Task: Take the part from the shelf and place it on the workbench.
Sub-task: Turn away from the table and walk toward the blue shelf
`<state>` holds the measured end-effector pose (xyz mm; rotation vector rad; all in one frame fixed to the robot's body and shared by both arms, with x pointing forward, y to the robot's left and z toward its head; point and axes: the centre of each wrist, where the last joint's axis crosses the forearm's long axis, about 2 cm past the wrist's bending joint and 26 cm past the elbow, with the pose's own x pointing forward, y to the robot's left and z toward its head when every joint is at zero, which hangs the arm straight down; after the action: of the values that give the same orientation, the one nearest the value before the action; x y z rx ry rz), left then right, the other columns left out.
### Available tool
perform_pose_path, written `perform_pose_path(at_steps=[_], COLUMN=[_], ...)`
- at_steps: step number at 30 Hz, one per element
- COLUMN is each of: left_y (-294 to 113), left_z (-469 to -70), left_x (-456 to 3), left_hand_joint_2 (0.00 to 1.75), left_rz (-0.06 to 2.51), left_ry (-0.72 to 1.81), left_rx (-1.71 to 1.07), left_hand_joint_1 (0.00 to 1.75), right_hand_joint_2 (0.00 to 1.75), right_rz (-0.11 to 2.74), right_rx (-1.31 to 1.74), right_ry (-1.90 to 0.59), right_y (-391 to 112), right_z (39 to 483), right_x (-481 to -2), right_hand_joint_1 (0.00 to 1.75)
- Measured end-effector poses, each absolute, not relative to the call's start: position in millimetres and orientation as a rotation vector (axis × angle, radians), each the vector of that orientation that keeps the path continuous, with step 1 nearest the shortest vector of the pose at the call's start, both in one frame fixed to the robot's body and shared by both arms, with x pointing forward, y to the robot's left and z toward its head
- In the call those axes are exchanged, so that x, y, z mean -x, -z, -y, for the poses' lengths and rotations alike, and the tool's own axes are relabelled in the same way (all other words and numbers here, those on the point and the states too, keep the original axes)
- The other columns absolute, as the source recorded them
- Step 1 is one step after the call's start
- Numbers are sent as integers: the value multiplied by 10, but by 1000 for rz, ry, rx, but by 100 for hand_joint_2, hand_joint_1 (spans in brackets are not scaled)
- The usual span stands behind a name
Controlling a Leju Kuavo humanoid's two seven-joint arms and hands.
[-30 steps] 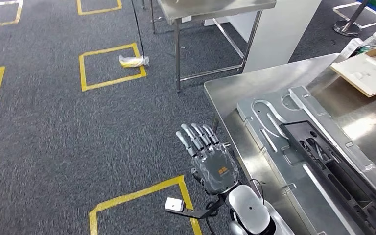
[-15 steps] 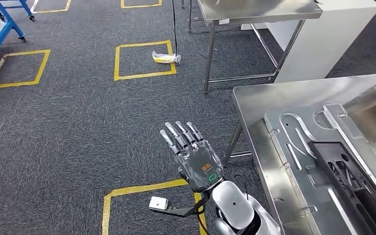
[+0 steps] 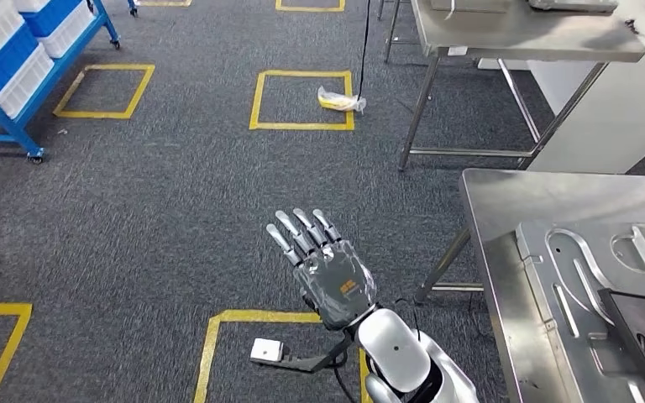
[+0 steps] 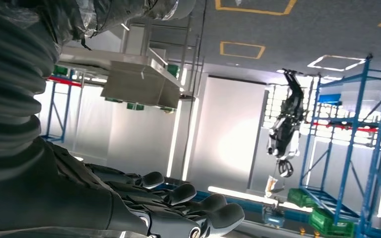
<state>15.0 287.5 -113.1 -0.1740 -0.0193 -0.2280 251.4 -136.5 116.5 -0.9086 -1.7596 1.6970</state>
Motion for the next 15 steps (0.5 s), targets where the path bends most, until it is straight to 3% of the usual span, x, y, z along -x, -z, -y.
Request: perform_pose_path(at_steps=[15], left_y=[1130], left_z=[-2754], left_x=[-128], left_hand_joint_2=[0], left_rz=[4], left_ry=[243], left_rx=[189], left_hand_joint_1=[0], right_hand_joint_2=[175], right_rz=[1720], right_rx=[897], right_ry=[-1710], right_y=[-1020], right_z=[1604], right_x=[-2303], right_hand_joint_1=[0])
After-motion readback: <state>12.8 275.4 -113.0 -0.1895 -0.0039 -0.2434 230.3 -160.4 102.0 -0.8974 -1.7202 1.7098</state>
